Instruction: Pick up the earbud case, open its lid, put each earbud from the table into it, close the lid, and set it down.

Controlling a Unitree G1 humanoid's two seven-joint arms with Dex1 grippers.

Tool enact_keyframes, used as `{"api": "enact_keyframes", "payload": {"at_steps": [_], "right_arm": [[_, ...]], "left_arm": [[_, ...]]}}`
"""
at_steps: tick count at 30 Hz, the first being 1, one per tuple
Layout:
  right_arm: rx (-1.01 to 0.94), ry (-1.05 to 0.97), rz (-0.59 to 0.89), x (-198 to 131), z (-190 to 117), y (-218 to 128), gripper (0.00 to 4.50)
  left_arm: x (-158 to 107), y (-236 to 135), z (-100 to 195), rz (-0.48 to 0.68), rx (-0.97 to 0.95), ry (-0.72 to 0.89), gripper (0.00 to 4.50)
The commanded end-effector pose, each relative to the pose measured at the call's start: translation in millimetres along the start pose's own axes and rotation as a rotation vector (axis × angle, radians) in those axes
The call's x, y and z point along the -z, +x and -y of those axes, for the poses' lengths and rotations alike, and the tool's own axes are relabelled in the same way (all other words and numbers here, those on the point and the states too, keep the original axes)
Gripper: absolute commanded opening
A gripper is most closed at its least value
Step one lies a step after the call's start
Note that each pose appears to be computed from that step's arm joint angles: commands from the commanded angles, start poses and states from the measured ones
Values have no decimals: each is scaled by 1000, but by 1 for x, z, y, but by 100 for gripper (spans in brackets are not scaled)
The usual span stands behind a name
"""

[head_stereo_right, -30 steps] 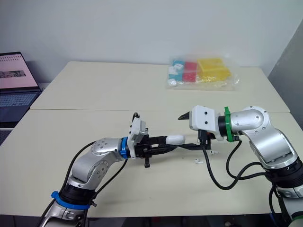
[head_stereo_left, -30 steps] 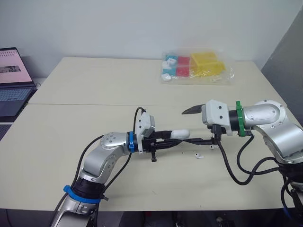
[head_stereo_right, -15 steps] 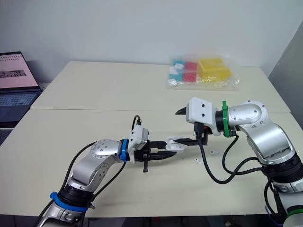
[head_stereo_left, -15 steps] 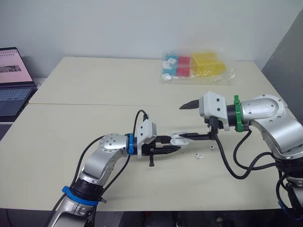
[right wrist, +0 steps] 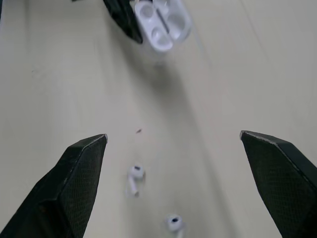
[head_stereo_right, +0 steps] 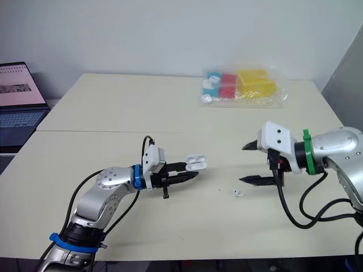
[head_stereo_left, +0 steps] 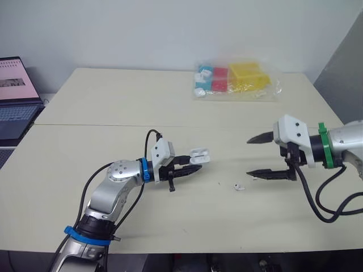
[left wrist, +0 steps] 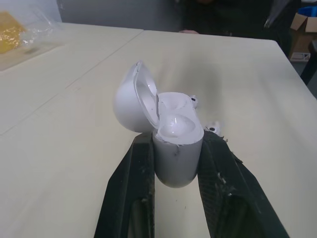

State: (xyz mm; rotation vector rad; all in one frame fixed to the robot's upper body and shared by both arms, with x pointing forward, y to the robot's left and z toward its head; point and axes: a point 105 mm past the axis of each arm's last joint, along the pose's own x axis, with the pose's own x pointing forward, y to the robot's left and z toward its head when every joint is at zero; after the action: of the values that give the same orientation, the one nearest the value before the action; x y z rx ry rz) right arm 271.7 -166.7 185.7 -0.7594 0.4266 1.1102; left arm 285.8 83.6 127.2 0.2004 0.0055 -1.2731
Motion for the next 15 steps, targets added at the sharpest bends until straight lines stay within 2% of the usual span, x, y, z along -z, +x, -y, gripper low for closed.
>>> {"api": "enact_keyframes", "payload": {"at_steps": [1,9,15], "right_arm": [[24,-35,-103,20,6,11,450],[-93,20,-239,55,11,41,450],[-98,12,-262,63,19,46,450]], "left_arm": [[-13,-5,4,14,8,82,80],[-13,-2,4,8,7,101,80],[-12,-2,6,8,0,100,80]]}}
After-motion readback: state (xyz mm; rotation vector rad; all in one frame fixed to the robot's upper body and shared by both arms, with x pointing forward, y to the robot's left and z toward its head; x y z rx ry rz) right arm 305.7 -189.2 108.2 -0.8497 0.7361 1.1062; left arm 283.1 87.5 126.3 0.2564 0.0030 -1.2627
